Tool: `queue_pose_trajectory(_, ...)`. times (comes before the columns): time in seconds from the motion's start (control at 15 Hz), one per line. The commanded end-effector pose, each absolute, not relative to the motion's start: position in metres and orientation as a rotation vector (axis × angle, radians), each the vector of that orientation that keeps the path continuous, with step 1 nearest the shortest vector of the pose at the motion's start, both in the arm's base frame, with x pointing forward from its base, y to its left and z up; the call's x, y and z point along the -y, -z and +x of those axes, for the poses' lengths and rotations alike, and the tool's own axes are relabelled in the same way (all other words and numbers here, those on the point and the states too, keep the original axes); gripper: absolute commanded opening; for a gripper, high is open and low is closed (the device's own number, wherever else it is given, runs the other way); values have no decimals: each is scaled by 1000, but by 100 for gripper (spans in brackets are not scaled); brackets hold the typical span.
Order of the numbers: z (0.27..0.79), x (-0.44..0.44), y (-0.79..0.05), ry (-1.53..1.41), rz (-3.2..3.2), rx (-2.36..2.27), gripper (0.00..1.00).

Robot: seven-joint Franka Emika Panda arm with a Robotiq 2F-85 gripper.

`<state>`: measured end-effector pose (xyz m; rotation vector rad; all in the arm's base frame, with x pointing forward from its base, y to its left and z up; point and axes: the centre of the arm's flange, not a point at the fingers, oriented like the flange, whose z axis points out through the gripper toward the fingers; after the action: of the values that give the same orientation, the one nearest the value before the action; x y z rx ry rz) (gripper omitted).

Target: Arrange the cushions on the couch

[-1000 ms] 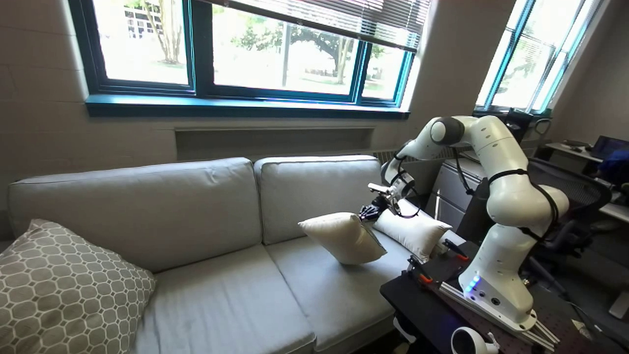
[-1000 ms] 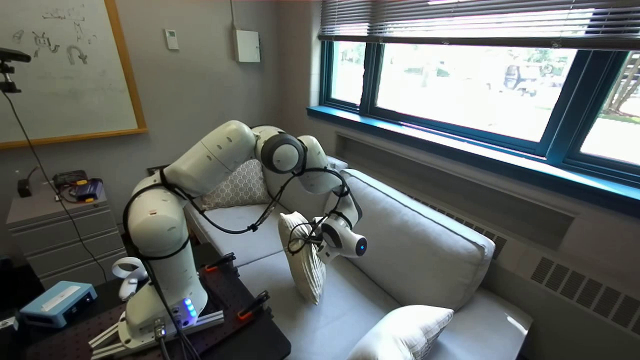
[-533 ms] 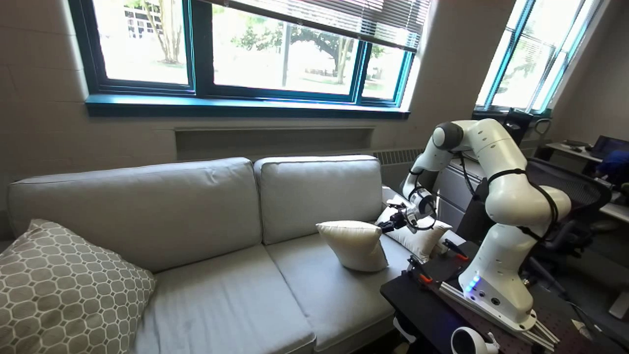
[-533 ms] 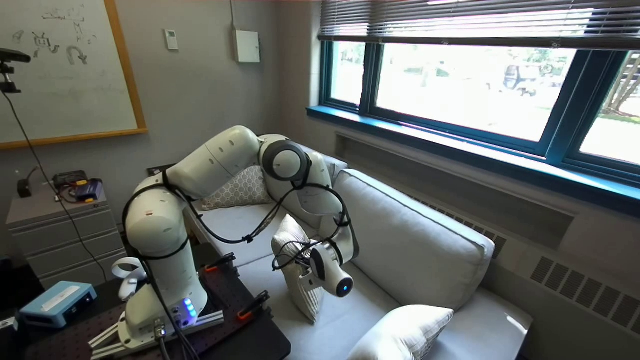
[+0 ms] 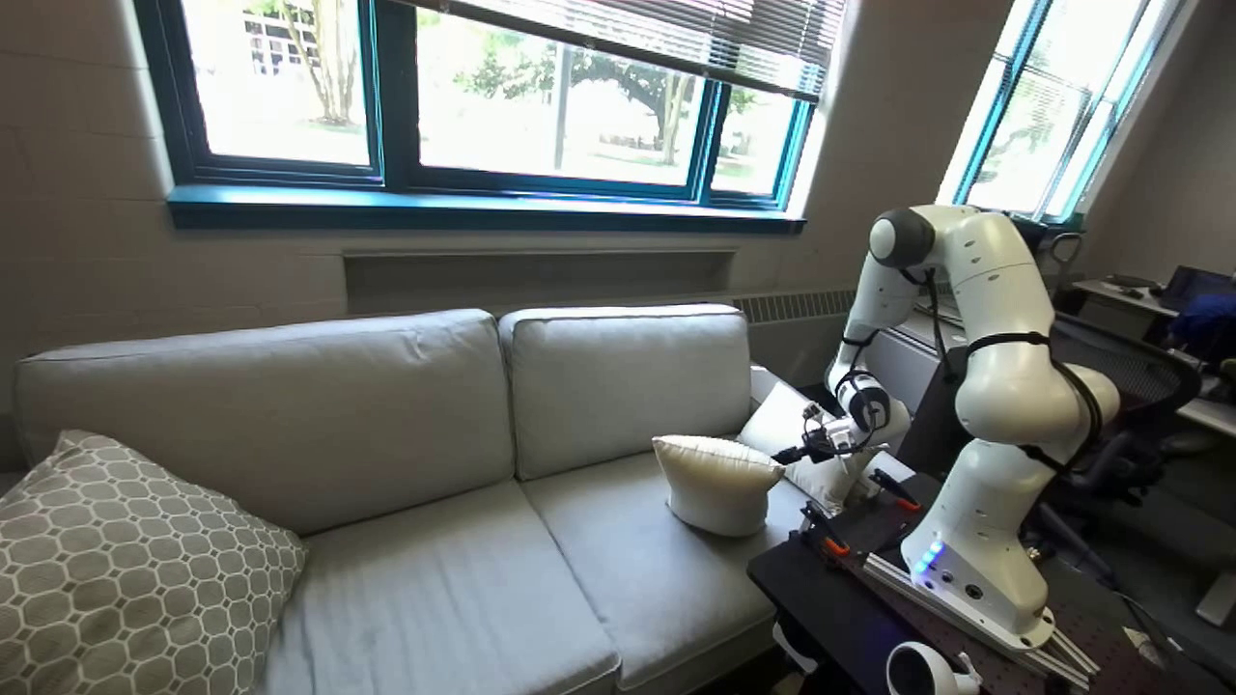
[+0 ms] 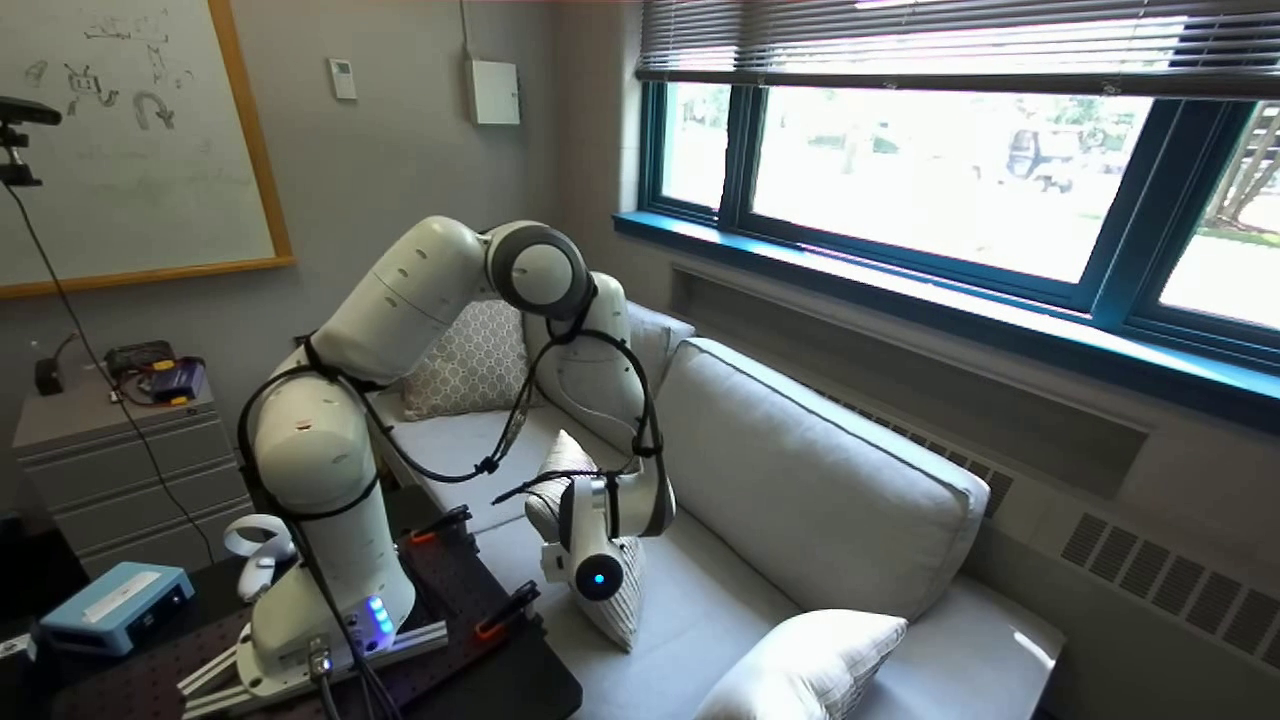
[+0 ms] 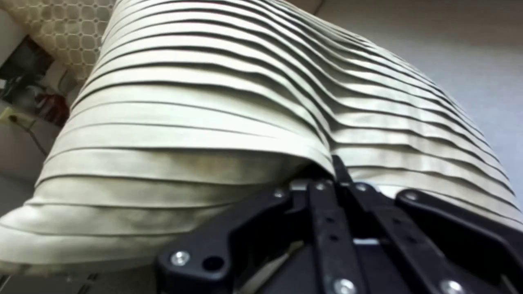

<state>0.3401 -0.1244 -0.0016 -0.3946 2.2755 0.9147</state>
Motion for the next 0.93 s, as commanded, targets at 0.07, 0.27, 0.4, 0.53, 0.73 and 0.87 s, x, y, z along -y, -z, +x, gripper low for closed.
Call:
queue_pose_trajectory(0.07, 366, 61, -72, -639, -215, -2413, 1)
queue_pose_trajectory(0.27, 412, 35, -107, -453, -101, -2513, 1)
queue_pose_trajectory(0.4, 441, 35, -138, -355, -18, -2583, 1)
queue_pose_trajectory(0.53, 457, 52, -155, -255, 71, -2660, 1)
queue_pose_trajectory(0.73, 466, 90, -164, -104, 210, -2777, 1)
queue_pose_trajectory(0.87, 467, 115, -155, -63, 288, -2864, 1)
